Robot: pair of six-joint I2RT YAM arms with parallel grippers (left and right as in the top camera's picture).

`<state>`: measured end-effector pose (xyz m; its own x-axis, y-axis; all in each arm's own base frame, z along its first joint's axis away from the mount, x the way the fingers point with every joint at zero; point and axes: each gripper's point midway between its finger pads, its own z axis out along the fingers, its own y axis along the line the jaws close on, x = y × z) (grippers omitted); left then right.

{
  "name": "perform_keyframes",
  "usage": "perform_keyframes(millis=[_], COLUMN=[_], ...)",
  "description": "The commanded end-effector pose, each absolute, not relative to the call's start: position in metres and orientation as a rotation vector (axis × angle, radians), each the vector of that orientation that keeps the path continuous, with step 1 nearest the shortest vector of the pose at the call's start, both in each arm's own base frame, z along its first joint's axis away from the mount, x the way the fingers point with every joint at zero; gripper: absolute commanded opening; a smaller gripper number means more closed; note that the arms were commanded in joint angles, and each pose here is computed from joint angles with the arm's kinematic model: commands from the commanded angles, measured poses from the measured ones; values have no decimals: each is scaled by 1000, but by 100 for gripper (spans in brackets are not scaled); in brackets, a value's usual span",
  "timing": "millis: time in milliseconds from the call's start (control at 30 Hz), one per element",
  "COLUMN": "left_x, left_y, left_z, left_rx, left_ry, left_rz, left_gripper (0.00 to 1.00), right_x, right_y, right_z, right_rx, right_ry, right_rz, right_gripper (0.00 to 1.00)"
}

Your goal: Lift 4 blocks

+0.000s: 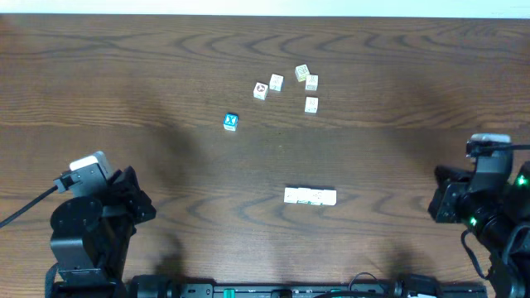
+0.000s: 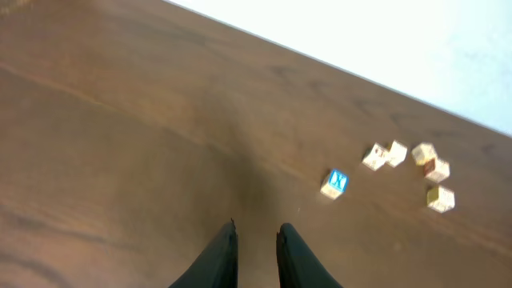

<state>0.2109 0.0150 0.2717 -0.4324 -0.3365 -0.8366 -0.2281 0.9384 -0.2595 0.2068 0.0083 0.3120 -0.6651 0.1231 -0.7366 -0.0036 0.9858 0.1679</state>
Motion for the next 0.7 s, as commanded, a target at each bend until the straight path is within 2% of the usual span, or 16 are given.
perform_keyframes(millis=[0, 167, 233, 333, 500, 667], left_x=[216, 220, 220, 220, 220, 220], left_y=[20, 31, 35, 40, 42, 42], left_z=[282, 294, 295, 299, 300, 299], left_rx=[-403, -435, -449, -466, -475, -485], left_ry=[1980, 1916, 1904, 1885, 1876, 1877], left_rz=[-100, -47, -24, 3, 14, 6], left_gripper=[19, 21, 21, 21, 21, 21], right_x=[217, 230, 235, 237, 215, 192], right_y=[-12, -17, -13, -12, 1, -14], right_z=[358, 378, 374, 369, 387, 435], right_rx=[145, 145, 127, 112, 4, 47], right_ry=[2124, 2038, 2059, 2093, 2041, 1860], right_rz=[56, 31, 40, -12, -76, -154], right_gripper=[3, 10, 9, 1, 1, 16])
